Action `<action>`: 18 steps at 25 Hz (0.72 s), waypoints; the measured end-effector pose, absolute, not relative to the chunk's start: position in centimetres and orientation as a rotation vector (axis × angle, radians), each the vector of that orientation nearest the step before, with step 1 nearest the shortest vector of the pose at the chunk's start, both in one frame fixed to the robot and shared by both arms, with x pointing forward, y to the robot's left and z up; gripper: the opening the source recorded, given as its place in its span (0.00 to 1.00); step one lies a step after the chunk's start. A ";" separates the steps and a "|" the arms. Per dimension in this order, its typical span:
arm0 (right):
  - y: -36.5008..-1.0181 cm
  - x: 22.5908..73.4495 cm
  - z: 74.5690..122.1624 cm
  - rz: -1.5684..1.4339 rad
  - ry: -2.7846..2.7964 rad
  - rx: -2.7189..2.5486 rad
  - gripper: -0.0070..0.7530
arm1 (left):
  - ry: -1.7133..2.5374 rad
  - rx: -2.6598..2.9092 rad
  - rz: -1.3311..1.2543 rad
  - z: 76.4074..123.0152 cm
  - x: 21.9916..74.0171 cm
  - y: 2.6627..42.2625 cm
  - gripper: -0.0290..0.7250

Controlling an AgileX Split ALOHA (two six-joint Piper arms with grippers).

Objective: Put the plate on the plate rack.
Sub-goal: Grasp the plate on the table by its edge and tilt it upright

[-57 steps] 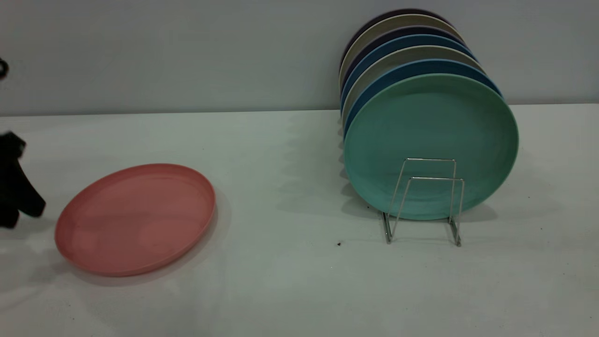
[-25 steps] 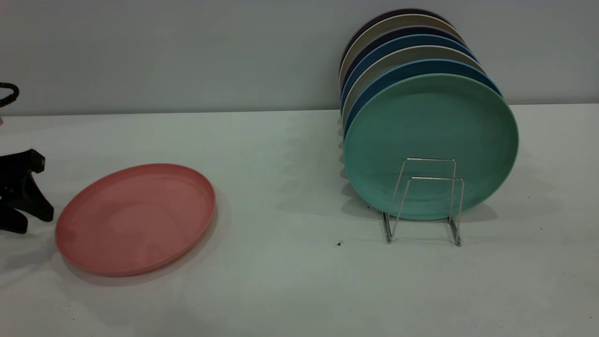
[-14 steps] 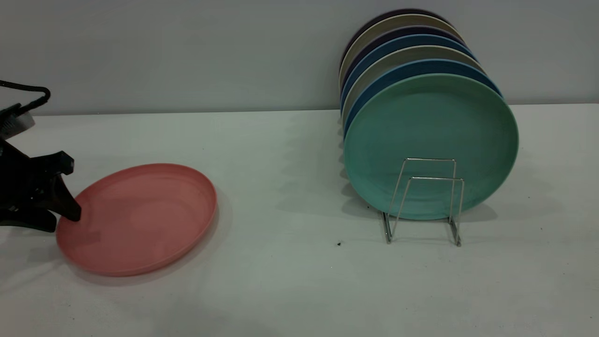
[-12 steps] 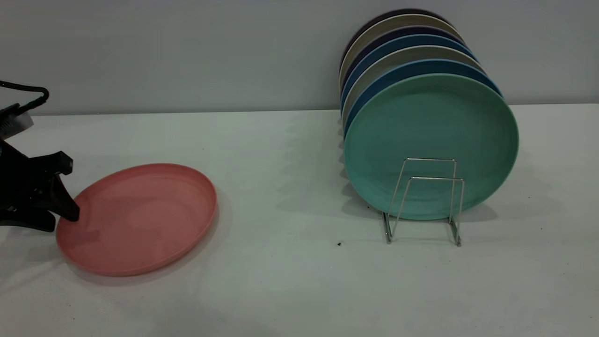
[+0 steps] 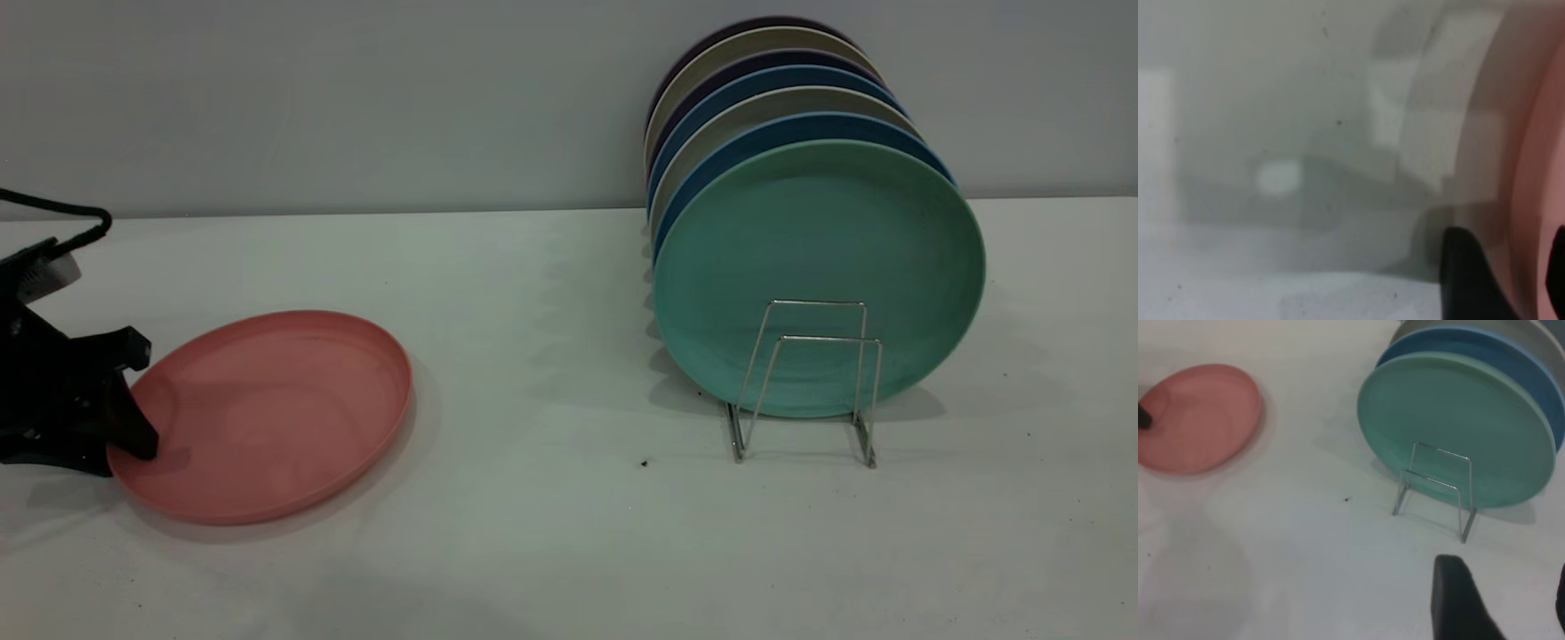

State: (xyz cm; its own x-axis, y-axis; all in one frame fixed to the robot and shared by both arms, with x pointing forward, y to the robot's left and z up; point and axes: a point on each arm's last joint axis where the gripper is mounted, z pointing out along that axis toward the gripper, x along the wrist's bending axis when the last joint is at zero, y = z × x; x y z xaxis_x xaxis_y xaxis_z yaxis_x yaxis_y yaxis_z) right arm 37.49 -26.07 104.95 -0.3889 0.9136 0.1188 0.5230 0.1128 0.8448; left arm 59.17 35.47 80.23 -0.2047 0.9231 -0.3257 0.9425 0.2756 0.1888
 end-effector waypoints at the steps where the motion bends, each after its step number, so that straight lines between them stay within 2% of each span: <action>1: -26.1 37.5 105.0 1.199 1.962 1.394 0.51 | 2.180 1.690 -0.068 80.2 59.2 35.5 0.44; 7: -26.1 37.5 105.0 1.198 1.963 1.391 0.51 | 2.188 1.683 -0.046 80.2 59.3 35.6 0.13; 8: -26.1 37.5 105.0 1.198 1.963 1.391 0.51 | 2.189 1.680 -0.045 80.2 59.3 35.6 0.10; 18: -26.1 37.5 105.0 1.196 1.965 1.385 0.51 | 2.121 1.702 -0.020 82.3 59.6 35.5 0.07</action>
State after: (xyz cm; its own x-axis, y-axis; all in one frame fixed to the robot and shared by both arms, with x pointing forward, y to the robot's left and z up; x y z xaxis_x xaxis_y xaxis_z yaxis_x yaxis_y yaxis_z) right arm 37.49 -26.06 104.96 -0.3930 0.9125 0.1133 0.5198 0.1188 0.8460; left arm 59.64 35.46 82.32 -0.1633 0.9305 -0.3279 0.9364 0.2508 0.2455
